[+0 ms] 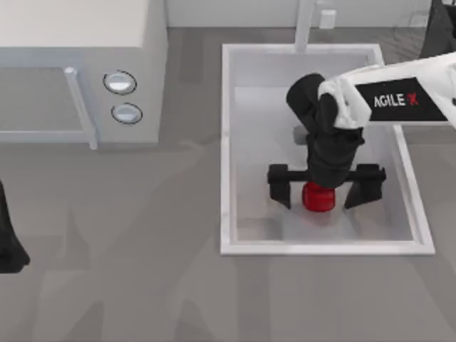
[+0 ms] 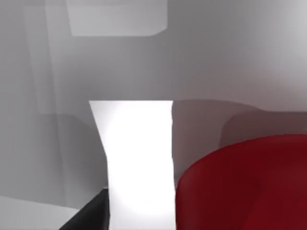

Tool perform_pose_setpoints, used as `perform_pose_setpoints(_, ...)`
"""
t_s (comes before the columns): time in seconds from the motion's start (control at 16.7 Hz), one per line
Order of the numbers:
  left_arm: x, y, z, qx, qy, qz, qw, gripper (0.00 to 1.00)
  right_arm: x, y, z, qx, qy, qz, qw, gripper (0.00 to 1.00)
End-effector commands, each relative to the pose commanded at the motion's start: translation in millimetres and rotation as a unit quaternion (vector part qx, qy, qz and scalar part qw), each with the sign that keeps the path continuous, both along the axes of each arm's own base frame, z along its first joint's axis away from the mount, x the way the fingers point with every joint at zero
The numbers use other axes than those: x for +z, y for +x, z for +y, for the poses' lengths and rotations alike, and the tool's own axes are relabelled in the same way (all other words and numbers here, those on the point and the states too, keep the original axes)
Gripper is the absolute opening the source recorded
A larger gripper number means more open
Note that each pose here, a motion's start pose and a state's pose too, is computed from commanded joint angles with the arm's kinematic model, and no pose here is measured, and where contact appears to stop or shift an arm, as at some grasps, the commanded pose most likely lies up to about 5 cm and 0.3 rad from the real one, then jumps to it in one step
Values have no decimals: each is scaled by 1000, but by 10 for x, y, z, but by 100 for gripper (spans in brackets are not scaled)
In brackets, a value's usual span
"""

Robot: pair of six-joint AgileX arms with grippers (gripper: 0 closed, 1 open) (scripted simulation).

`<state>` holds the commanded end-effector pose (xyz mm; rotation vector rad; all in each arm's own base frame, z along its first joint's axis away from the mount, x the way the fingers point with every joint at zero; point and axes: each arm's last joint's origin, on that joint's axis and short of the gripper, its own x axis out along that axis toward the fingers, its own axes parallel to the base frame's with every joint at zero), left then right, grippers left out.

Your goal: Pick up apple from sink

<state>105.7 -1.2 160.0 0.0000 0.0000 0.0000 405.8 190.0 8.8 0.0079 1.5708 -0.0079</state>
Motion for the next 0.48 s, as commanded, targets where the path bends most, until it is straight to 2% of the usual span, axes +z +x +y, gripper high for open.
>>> perform_pose_setpoints(0.48,0,0,0,0,0,0,1000,100,0,0,0,0,0,0,1000,17)
